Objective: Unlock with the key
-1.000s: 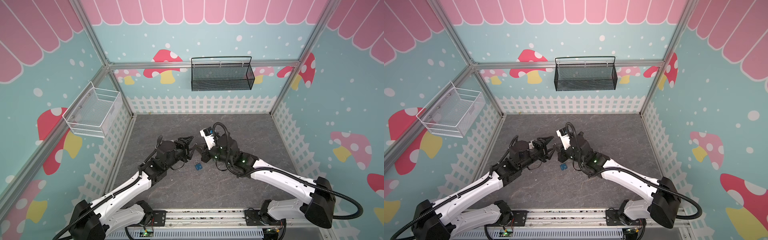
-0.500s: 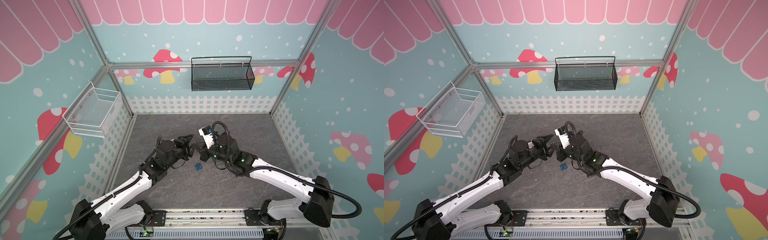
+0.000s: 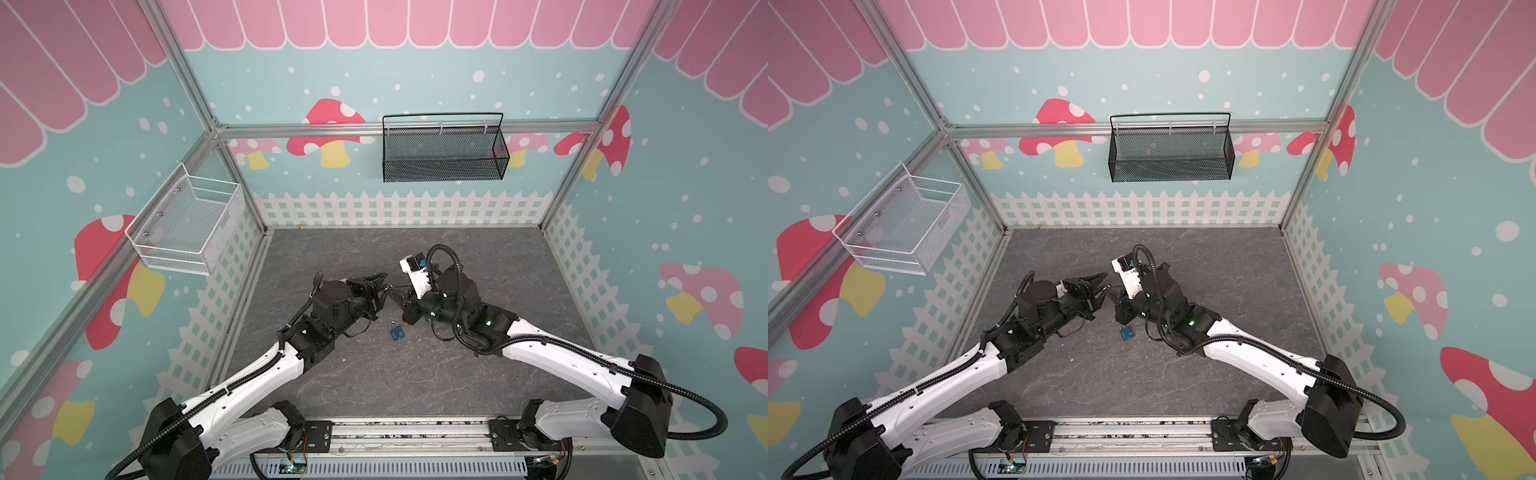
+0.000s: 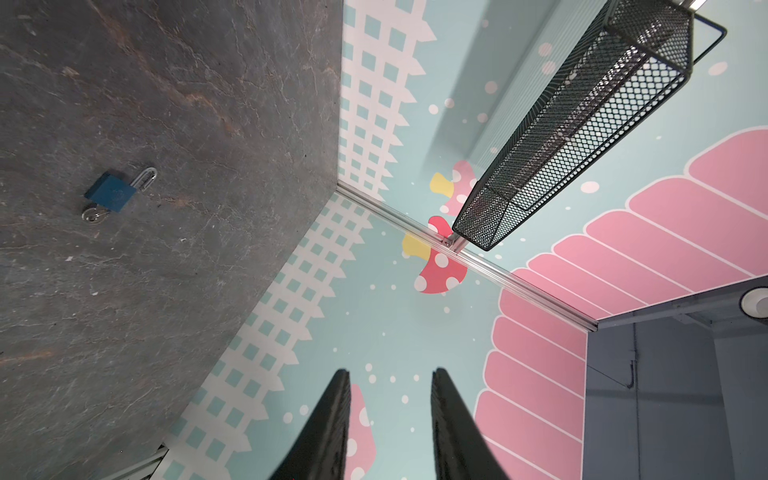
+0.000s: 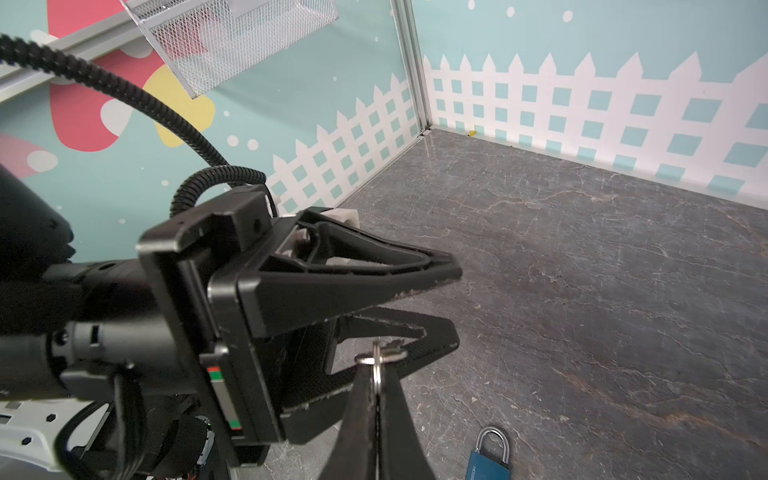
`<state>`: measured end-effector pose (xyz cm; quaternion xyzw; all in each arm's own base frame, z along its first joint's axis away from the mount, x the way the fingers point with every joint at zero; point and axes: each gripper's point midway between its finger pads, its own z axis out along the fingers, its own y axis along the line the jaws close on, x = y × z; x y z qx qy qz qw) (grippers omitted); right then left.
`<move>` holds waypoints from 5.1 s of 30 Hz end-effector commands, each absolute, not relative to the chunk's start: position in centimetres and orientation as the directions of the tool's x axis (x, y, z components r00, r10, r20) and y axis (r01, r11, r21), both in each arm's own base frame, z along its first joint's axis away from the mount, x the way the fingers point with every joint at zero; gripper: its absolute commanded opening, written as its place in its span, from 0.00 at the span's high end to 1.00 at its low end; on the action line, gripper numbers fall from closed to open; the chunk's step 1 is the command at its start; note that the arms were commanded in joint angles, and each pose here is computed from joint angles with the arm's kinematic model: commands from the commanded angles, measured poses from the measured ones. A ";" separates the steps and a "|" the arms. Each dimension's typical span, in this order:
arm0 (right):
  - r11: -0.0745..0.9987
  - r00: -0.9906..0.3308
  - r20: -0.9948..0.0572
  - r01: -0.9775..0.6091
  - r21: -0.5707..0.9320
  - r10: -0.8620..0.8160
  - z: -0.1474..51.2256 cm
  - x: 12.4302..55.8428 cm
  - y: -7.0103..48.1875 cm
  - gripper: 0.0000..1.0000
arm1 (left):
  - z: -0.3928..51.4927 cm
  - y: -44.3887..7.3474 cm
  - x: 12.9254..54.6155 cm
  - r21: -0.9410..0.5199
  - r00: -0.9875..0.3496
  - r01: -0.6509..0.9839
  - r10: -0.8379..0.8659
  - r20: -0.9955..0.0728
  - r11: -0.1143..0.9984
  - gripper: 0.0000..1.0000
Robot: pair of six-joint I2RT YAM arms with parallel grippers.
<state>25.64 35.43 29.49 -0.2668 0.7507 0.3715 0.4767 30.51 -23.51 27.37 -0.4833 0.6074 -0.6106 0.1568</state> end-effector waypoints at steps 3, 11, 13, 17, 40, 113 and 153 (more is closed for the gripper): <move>0.582 -0.381 -0.924 -0.759 0.290 -0.036 30.0 25.5 34.7 1.00 | 27.1 -23.0 30.3 -0.881 -0.454 -0.412 -0.786 0.420 -0.232 0.77; 0.567 -0.387 -0.921 -0.770 0.294 -0.048 29.6 25.2 35.0 1.00 | 27.3 -22.9 30.3 -0.883 -0.451 -0.409 -0.790 0.415 -0.230 0.93; 0.563 -0.384 -0.922 -0.773 0.291 -0.051 29.7 25.2 35.0 1.00 | 27.3 -22.9 30.3 -0.885 -0.451 -0.406 -0.792 0.412 -0.229 0.96; 0.570 -0.387 -0.920 -0.770 0.288 -0.057 29.5 25.2 34.9 1.00 | 27.8 -22.7 30.4 -0.893 -0.455 -0.388 -0.796 0.400 -0.228 1.00; 0.360 -0.593 -0.804 -0.745 0.561 0.025 33.2 22.5 30.0 0.45 | 36.4 -22.9 32.7 -0.961 -0.546 0.185 -0.791 -0.276 0.207 1.00; 0.108 -0.637 -0.724 -0.726 0.679 0.265 38.9 28.1 30.0 1.00 | 43.6 -28.2 31.4 -0.722 -0.419 0.647 -0.676 -0.606 0.247 1.00; 0.565 -0.768 -0.637 -0.554 0.611 -0.065 15.8 22.3 22.9 1.00 | 17.4 -25.4 24.7 -0.471 -0.738 -0.279 -0.500 -0.452 0.837 0.34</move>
